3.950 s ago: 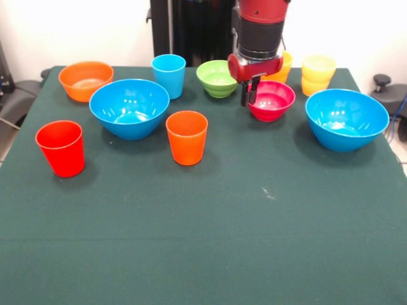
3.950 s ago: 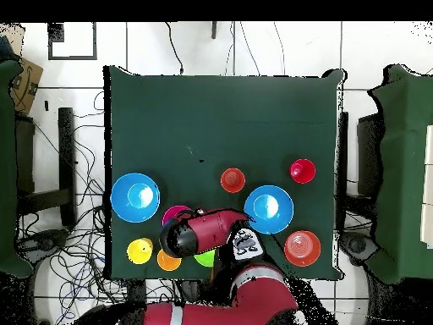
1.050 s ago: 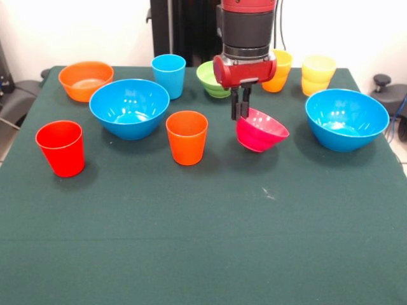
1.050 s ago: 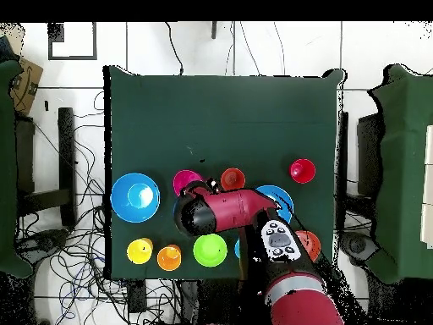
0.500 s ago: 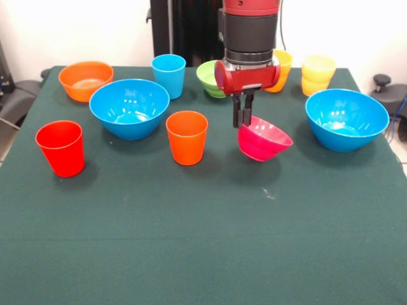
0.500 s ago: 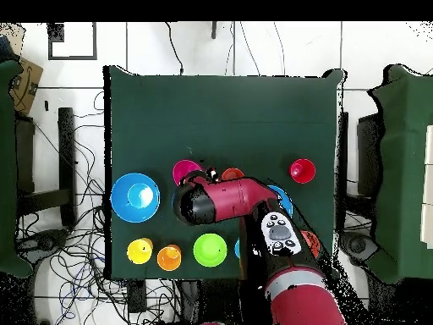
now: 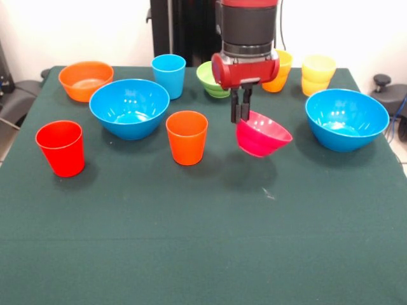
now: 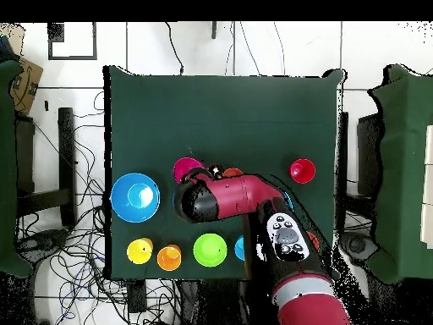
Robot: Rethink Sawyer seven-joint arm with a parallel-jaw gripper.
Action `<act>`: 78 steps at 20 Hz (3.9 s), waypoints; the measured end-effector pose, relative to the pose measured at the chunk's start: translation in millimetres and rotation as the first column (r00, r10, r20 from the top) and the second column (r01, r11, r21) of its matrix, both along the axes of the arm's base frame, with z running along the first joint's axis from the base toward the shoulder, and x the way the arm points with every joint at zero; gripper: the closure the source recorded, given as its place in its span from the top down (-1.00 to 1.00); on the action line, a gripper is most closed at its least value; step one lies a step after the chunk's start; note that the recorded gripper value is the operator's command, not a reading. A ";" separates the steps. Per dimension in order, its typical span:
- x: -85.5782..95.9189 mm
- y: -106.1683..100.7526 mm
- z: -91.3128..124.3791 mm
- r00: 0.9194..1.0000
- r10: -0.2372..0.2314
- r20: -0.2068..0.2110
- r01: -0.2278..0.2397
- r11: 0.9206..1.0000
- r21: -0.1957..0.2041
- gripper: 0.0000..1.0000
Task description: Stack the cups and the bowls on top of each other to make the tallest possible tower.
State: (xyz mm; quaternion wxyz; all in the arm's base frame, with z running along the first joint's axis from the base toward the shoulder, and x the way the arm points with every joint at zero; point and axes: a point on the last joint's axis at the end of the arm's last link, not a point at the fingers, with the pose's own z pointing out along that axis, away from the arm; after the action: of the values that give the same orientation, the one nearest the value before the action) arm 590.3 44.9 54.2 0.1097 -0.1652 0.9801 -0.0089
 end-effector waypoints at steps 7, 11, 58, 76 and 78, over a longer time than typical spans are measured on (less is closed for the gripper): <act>-6.3 -7.4 29.5 0.999 -0.009 -0.049 0.008 1.000 -0.004 -1.00; -8.1 -13.7 38.3 0.998 -0.016 -0.068 0.017 1.000 0.004 -1.00; -1.3 -104.5 45.6 0.989 -0.075 -0.124 0.089 0.989 0.117 -1.00; -18.3 -147.5 20.9 0.987 -0.081 -0.140 0.103 0.983 0.154 -1.00; -18.0 -148.0 21.5 0.988 -0.073 -0.135 0.093 0.984 0.154 -1.00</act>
State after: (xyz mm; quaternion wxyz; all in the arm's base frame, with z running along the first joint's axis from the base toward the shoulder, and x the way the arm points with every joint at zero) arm 572.3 -103.2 75.8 0.0586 -0.1150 0.9887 0.0756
